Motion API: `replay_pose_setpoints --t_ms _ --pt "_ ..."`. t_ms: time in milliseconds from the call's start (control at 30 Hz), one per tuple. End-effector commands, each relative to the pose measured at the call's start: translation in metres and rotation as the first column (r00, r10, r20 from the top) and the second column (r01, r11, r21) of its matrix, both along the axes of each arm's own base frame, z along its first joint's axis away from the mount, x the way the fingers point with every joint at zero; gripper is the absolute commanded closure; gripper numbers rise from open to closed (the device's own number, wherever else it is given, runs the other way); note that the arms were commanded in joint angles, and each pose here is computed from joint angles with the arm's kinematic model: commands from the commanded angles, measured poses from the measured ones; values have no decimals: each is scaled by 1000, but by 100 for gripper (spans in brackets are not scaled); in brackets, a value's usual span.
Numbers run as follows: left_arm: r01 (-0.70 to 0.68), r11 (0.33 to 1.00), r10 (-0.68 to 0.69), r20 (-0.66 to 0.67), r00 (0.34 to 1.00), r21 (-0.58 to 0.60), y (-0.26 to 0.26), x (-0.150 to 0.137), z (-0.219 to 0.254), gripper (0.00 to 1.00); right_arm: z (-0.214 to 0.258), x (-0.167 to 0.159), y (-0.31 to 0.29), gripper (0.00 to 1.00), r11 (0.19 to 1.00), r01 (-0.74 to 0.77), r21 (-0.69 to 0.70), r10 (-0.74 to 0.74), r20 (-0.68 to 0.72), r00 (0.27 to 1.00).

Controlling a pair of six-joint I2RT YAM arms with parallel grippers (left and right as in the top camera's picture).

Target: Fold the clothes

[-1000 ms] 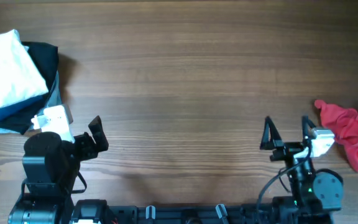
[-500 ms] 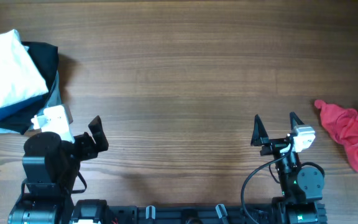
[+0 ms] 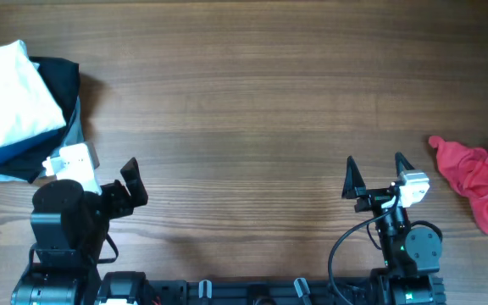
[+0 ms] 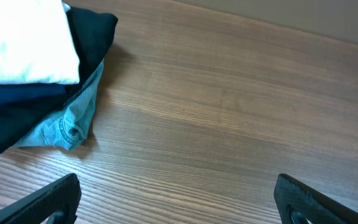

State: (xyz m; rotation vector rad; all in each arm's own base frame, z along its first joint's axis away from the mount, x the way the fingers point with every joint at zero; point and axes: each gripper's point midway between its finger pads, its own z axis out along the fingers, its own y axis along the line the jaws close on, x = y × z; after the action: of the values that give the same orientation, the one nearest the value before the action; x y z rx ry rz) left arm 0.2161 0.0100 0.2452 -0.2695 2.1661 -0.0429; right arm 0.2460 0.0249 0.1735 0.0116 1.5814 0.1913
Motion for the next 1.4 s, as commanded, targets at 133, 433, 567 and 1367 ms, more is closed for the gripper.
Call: replay_pose_setpoints --t_ms 133,433,567,1367 --pt "-12 1000 12 -2 1000 5 2 1 -2 0 2 -1 5 0 1000 -25 -14 25 12 1000" --pt "24 1000 -24 101 995 3 -5 -15 18 0 2 -1 5 0 1000 -25 -14 25 12 1000" --pt "45 999 -46 106 993 14 -7 -37 12 0 2 -1 5 0 1000 -25 -13 25 12 1000" --pt "148 989 -105 612 784 -20 -31 21 -33 0 2 -1 5 0 1000 -25 -14 25 12 1000"
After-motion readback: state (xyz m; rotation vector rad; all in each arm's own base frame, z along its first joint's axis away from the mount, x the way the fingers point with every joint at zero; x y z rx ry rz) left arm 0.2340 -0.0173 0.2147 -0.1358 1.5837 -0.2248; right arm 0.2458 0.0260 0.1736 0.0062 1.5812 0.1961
